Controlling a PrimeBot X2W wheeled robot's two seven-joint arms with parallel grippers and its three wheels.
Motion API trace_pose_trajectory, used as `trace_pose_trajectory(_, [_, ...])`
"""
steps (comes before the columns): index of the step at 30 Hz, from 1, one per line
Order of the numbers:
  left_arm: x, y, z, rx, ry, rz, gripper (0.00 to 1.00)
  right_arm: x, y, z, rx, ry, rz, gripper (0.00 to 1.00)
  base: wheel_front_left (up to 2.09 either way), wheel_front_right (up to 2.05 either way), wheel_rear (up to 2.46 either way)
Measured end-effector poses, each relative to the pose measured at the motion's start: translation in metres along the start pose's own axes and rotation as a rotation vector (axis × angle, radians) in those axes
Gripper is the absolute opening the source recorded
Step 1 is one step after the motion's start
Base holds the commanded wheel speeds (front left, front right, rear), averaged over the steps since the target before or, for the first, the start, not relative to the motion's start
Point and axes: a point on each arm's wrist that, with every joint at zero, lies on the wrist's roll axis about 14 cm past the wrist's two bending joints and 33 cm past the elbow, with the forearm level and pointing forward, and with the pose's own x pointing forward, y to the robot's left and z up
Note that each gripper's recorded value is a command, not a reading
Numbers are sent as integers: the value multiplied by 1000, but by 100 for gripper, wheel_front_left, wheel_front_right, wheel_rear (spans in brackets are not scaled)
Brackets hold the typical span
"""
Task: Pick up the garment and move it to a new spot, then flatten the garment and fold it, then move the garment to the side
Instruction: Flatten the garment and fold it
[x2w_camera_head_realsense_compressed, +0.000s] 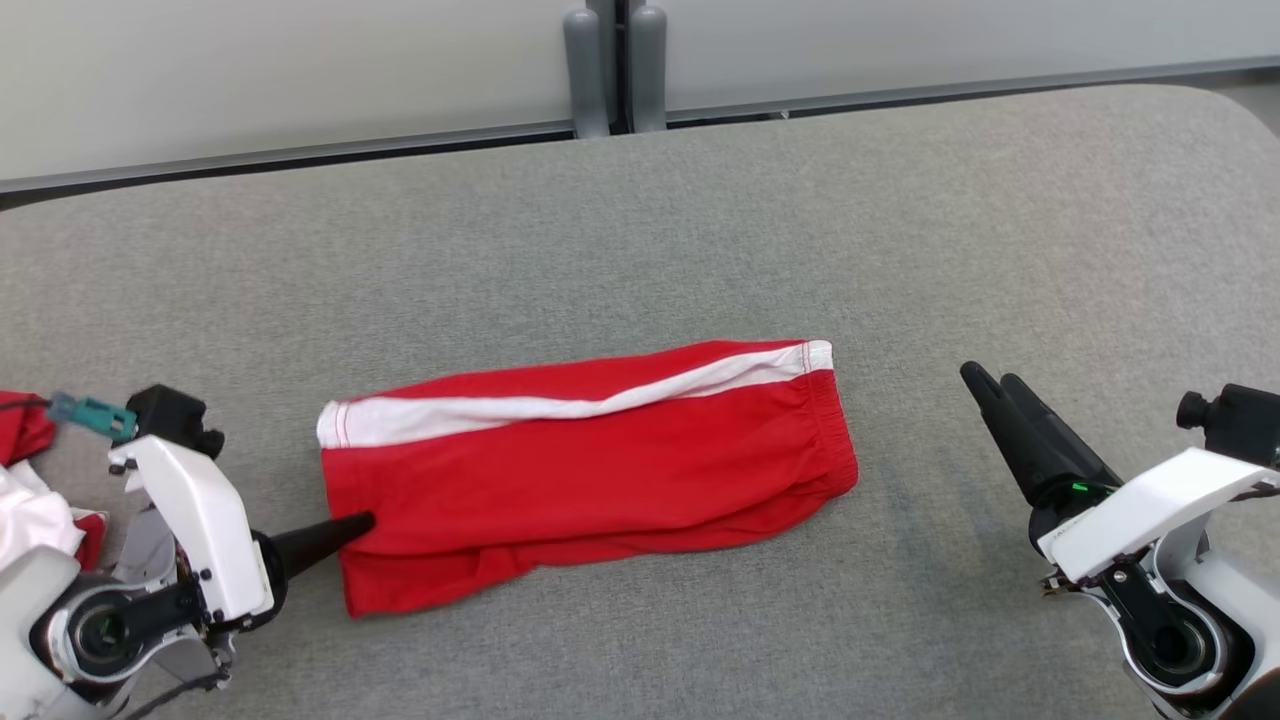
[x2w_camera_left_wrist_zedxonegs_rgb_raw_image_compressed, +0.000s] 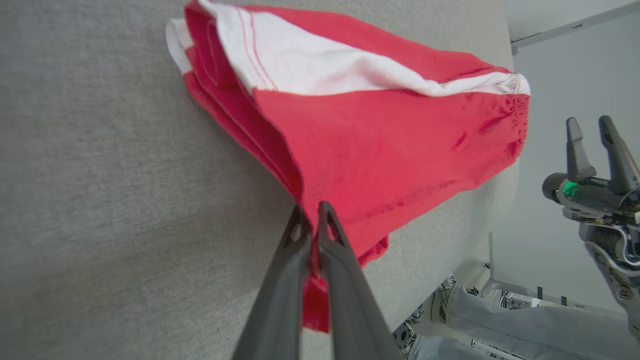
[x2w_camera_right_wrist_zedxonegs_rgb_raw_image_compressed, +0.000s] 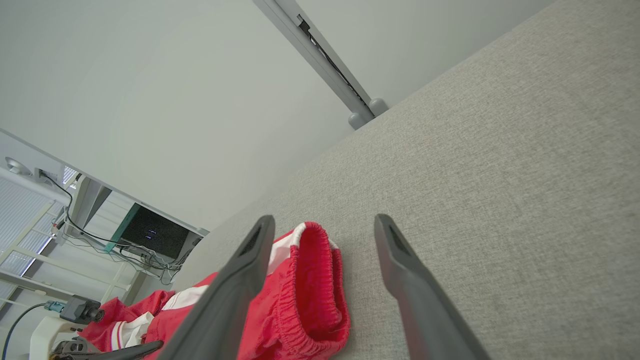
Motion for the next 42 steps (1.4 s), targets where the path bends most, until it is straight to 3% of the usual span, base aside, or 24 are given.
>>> trace_pose_trajectory(1, [-2,2,-4,-5,0,11,38,0,1,0,-1,3,3,100,0,0,0])
trace_pose_trajectory(2, [-4,6,-5,-2,-16,27,97,0,2,-1,-4,5,6,100,0,0,0])
trace_pose_trajectory(3, [-6,9,-4,8,-30,42,100,0,3,-1,-5,6,9,100,0,0,0])
trace_pose_trajectory(9, [-15,12,5,33,-115,73,100,0,8,-3,-12,15,22,100,0,0,0])
trace_pose_trajectory(12, [-31,18,18,104,-198,123,100,-2,12,-5,-14,18,29,100,0,0,0])
trace_pose_trajectory(16, [-77,34,66,289,-478,310,100,-8,7,-4,-63,15,15,100,0,0,0])
trace_pose_trajectory(17, [-96,26,83,342,-628,340,100,-9,6,4,-96,-16,9,100,0,0,0])
trace_pose_trajectory(22, [-121,8,76,414,-831,372,100,-10,12,33,-227,-143,16,100,0,0,0])
trace_pose_trajectory(26, [-145,-3,74,431,-971,424,100,-11,20,42,-311,-222,17,100,0,0,0])
trace_pose_trajectory(30, [-167,-27,79,482,-1131,453,100,-11,28,40,-324,-276,14,100,0,0,0])
trace_pose_trajectory(34, [-164,-42,60,465,-1226,445,100,-13,30,32,-346,-293,-3,100,0,0,0])
trace_pose_trajectory(42, [-156,-51,28,434,-1319,455,100,-6,23,-15,-425,-166,-18,100,0,0,0])
